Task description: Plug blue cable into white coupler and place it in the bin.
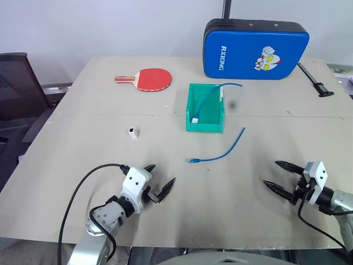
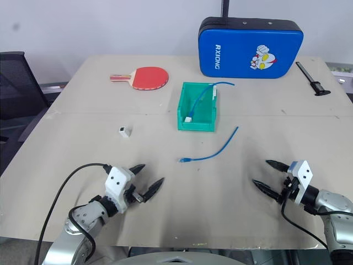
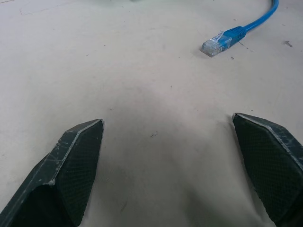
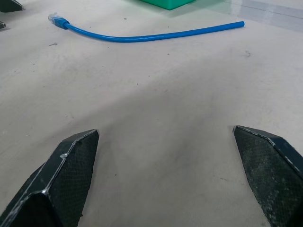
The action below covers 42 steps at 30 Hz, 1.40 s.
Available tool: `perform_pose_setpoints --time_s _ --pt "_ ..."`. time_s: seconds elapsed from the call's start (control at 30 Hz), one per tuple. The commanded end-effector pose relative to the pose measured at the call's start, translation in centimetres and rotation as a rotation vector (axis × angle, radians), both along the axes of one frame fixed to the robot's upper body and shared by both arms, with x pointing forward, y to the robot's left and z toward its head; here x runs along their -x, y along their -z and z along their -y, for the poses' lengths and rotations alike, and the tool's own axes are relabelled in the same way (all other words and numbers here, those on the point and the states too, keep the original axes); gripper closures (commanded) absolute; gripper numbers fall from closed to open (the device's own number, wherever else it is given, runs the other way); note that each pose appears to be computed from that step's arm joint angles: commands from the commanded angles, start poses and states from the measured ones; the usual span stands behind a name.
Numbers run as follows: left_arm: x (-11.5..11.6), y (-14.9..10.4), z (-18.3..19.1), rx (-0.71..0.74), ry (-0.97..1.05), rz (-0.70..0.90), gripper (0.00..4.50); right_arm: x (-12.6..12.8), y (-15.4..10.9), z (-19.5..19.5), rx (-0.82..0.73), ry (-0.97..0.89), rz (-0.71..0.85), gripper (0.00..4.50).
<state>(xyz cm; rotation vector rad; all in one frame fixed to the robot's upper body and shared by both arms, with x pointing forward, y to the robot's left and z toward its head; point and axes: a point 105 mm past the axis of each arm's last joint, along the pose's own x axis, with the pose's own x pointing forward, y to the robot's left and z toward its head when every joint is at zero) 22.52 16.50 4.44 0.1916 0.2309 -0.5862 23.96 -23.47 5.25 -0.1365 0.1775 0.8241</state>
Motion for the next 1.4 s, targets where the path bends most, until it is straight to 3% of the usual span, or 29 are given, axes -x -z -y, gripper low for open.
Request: perform_pose_setpoints --time_s 0.03,0.7,0.9,1.13,1.4 --pt "1.2 2.7 -1.7 -0.020 -0.051 -0.128 0.04 0.1 0.4 0.7 0.012 0.022 -0.022 0.00" --pt "1.3 2.0 -1.9 -0.047 0.021 -0.113 0.04 0.4 0.4 0.8 0.014 0.022 -0.019 0.00" --pt "1.0 1.2 -1.0 -0.043 0.082 -0.087 0.04 1.5 -1.5 -0.9 -0.063 -0.073 0.026 0.00" --pt "-1.4 -2.0 1.6 -0.065 0.382 -0.020 0.04 2.3 -4.3 -2.7 -0.126 -0.196 0.049 0.00" --pt "-4.4 -2.3 3.3 -0.132 0.605 -0.046 0.04 2.1 -5.2 -4.2 -0.130 -0.222 0.081 0.00"
